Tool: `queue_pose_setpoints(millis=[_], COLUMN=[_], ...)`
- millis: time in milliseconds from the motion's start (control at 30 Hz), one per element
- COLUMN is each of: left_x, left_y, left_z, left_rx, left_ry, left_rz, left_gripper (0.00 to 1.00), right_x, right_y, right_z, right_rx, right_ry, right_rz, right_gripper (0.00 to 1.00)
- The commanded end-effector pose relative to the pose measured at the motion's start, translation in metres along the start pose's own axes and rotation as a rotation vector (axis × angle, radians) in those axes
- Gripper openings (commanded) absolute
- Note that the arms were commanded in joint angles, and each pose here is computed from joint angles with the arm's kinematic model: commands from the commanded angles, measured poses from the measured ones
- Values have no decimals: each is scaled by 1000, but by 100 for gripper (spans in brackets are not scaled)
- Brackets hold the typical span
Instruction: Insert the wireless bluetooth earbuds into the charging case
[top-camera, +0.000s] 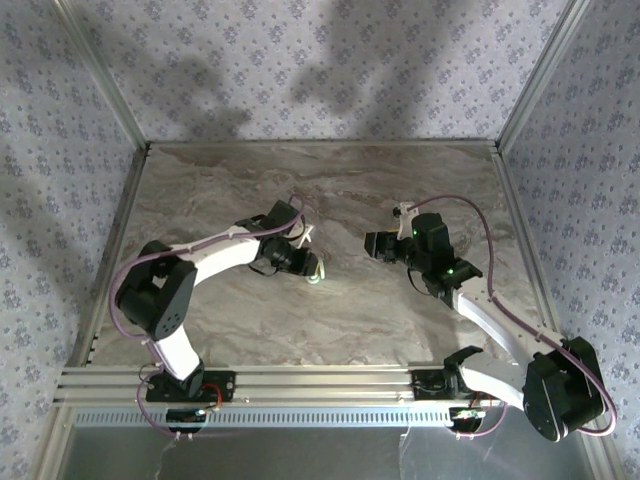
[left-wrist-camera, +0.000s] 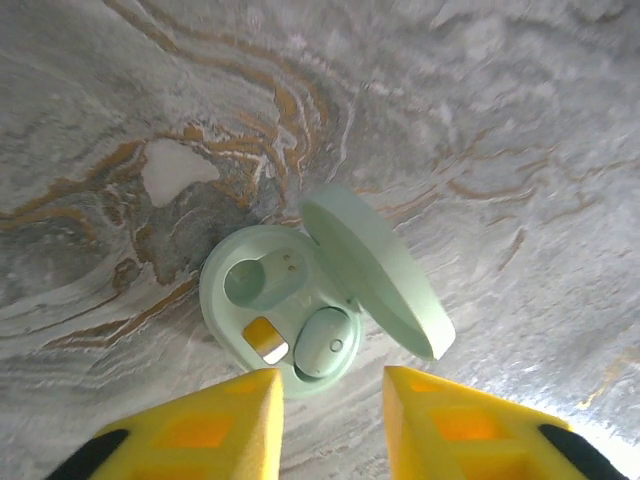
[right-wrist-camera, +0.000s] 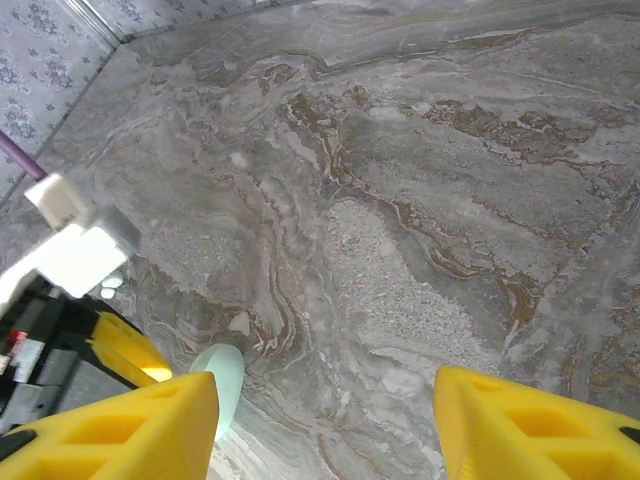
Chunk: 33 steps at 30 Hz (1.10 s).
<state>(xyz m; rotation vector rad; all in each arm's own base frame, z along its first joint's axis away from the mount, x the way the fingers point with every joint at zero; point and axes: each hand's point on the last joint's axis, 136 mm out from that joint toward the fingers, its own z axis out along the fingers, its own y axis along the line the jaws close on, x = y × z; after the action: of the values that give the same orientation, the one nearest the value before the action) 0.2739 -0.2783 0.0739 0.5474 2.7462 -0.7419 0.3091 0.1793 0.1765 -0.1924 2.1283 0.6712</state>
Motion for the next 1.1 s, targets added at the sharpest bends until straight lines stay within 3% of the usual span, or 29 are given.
queue_pose_setpoints(millis=[0, 233, 533, 733, 1067], left_x=[1, 5, 15, 26, 36], left_y=[-4, -2, 7, 26, 76], left_z=[-24, -63, -91, -97, -115], left_rx=[-22, -27, -26, -60, -181], left_ry=[-60, -194, -286, -310, -406], left_rz=[-7, -39, -102, -166, -327], left_gripper=[41, 66, 98, 100, 100], right_x=[-3, 3, 18, 30, 67], right_y=[12, 25, 53, 66, 73], right_z=[-1, 5, 17, 28, 64], right_rx=[-44, -89, -148, -159, -84], right_ry=[2, 23, 84, 132, 318], right_rz=[-28, -68, -149, -206, -308], right_gripper=[62, 73, 87, 100, 100])
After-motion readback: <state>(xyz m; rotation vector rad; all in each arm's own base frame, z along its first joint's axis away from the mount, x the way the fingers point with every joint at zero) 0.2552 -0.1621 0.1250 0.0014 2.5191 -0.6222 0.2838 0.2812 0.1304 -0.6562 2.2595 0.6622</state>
